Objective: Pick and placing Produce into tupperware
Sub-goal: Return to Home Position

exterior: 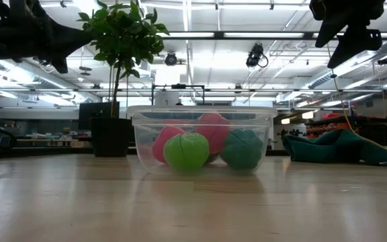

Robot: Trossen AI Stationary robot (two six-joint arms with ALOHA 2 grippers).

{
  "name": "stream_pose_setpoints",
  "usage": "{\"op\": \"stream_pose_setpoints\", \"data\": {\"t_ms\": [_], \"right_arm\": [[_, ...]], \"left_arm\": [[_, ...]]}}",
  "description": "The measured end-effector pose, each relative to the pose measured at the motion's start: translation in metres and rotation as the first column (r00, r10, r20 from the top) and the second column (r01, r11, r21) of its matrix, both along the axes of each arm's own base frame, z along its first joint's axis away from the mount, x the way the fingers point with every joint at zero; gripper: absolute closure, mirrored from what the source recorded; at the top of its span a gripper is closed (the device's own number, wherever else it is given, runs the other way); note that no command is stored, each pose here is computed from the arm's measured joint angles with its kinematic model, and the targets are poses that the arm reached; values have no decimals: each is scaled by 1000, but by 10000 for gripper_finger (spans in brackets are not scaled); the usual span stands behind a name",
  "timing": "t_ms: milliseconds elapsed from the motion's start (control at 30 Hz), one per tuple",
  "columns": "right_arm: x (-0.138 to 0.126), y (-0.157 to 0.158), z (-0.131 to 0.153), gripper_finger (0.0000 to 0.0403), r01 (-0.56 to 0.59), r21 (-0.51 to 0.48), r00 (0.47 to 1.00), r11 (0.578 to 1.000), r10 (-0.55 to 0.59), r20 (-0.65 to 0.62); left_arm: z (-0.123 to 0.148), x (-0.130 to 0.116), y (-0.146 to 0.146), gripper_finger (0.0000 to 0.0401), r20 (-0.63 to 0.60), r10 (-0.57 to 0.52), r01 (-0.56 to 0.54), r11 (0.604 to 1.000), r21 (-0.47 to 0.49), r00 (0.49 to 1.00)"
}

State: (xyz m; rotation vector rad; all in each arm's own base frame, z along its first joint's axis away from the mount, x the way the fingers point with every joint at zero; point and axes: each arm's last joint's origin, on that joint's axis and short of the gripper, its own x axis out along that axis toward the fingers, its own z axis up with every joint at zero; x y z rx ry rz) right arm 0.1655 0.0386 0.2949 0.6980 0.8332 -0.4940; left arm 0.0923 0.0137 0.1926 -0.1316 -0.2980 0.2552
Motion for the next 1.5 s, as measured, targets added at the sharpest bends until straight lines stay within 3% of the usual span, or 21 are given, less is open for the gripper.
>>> {"op": "stream_pose_setpoints", "data": {"t_ms": [333,700,1000,1233,1500], "right_arm": [[0,0,0,147,0,-1,1000,1000,0,0],[0,0,0,147,-25,-21,1000,999,25,-4],[-4,-1,2,147,-18,-15,1000,1000,18,5],[-23,-8,10,147,-5,-66,1000,998,7,29],[-59,-20,16,147,-18,-134,994,991,32,106]], "left_arm": [[-16,4,-1,389,-158,-65,56,997,-60,985],[-22,5,-9,392,-221,-181,171,983,-67,958],[-22,5,-9,387,-210,-192,175,980,-95,959],[-23,5,-9,389,-182,-215,181,965,-190,959],[-23,5,-9,368,-173,-221,182,959,-216,960]]}}
